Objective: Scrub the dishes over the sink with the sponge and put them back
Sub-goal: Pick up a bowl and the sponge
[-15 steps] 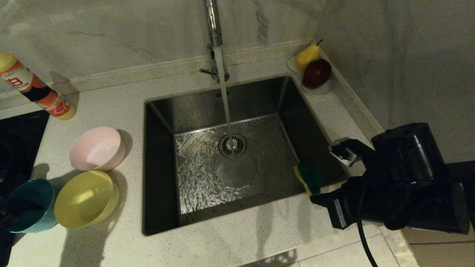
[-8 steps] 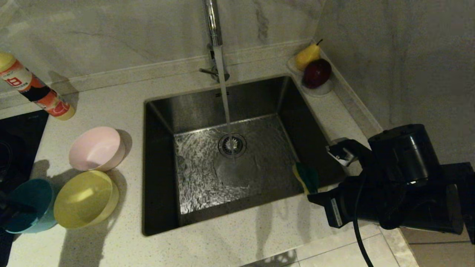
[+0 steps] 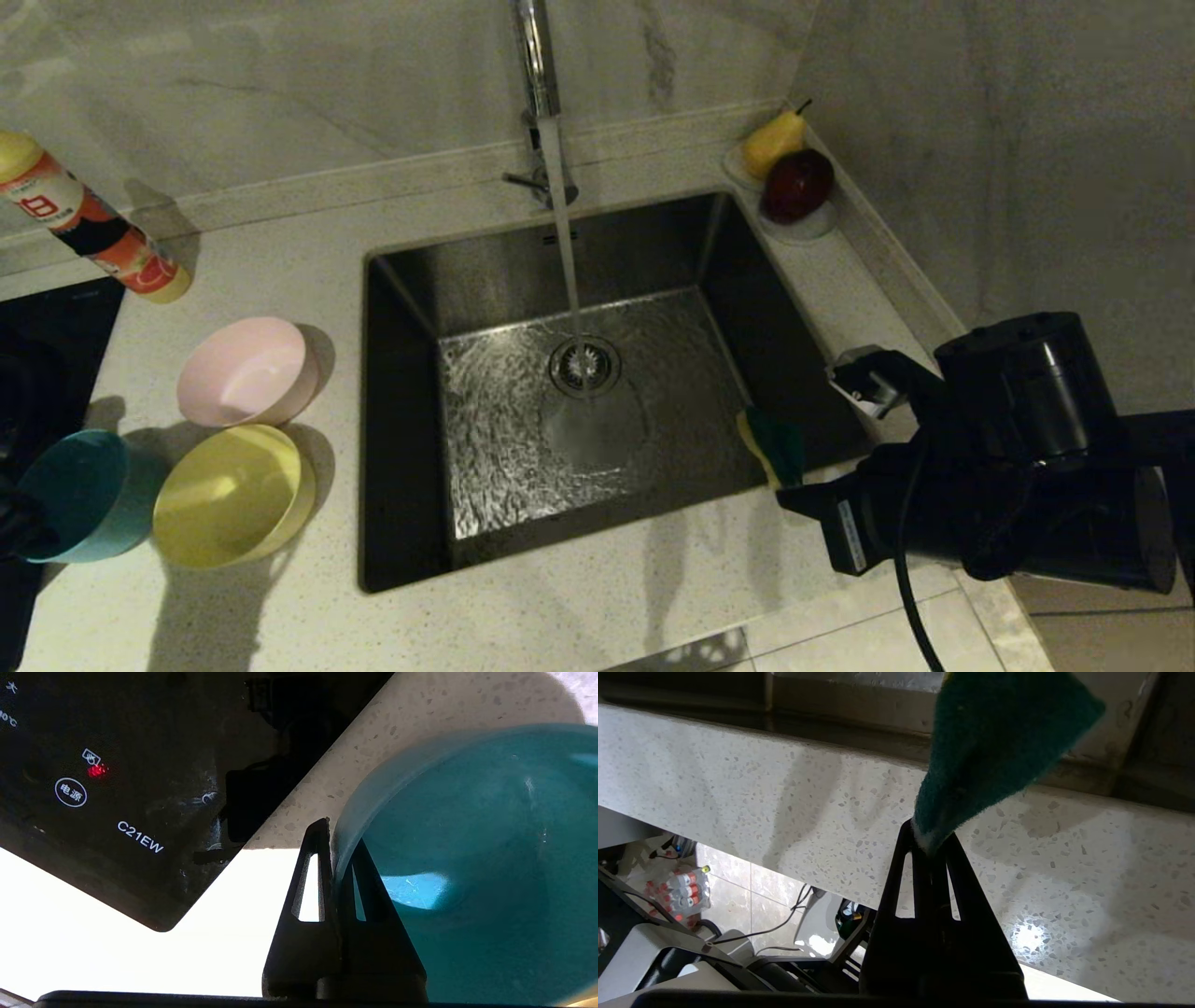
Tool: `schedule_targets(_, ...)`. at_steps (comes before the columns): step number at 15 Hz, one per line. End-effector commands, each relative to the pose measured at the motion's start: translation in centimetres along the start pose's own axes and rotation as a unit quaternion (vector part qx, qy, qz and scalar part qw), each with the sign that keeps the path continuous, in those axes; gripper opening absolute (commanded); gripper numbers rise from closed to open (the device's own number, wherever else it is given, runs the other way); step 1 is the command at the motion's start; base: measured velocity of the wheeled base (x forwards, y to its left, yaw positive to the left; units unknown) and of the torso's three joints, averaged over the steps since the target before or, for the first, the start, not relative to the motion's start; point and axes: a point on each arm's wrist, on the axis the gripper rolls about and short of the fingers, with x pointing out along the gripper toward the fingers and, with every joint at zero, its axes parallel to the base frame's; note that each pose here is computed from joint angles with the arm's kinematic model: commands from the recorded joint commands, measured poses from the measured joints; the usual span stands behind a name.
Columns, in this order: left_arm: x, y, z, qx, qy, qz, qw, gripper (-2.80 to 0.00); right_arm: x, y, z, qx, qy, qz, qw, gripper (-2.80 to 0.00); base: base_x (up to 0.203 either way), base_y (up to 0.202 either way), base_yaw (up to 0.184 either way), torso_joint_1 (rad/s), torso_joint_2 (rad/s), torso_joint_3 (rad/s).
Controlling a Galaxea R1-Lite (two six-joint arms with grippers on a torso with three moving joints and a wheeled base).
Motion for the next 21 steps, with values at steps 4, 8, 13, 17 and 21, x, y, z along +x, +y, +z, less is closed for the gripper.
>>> schedule_targets(4,0.2,0.2,1.3,-0.012,-0.014,0.004,0.9998,-2.8,0.5,0.0,-0.1,0.001,0.007,-0.001,1.0,-2.8,0.0,0.0,0.0,0.0,0.0,0.0)
schedule_targets(8,-2.0,-0.5,2.6,-0.011,-0.06,-0.004,0.9981,-2.8,0.7,0.0,-0.2,0.001,0.01,-0.001,1.0,-2.8,0.0,0.0,0.0,0.0,0.0,0.0)
schedule_targets(13,-8.4,-3.0,3.1,-0.013,-0.145,-0.045,0.9883,-2.8,0.3,0.0,-0.1,0.0,0.005,0.0,1.0,-2.8,0.0,0.0,0.0,0.0,0.0,0.0)
schedule_targets(17,-15.8,-6.0,3.5,0.003,-0.19,-0.091,0.9776,-2.8,0.1,0.0,0.0,0.0,0.001,0.0,1.0,-2.8,0.0,0.0,0.0,0.0,0.0,0.0)
schedule_targets(21,-19.7,-10.1,1.9,0.056,-0.143,-0.18,0.9716,-2.8,-0.3,0.3,0.1,-0.002,-0.004,0.006,1.0,-2.8,0.0,0.0,0.0,0.0,0.0,0.0)
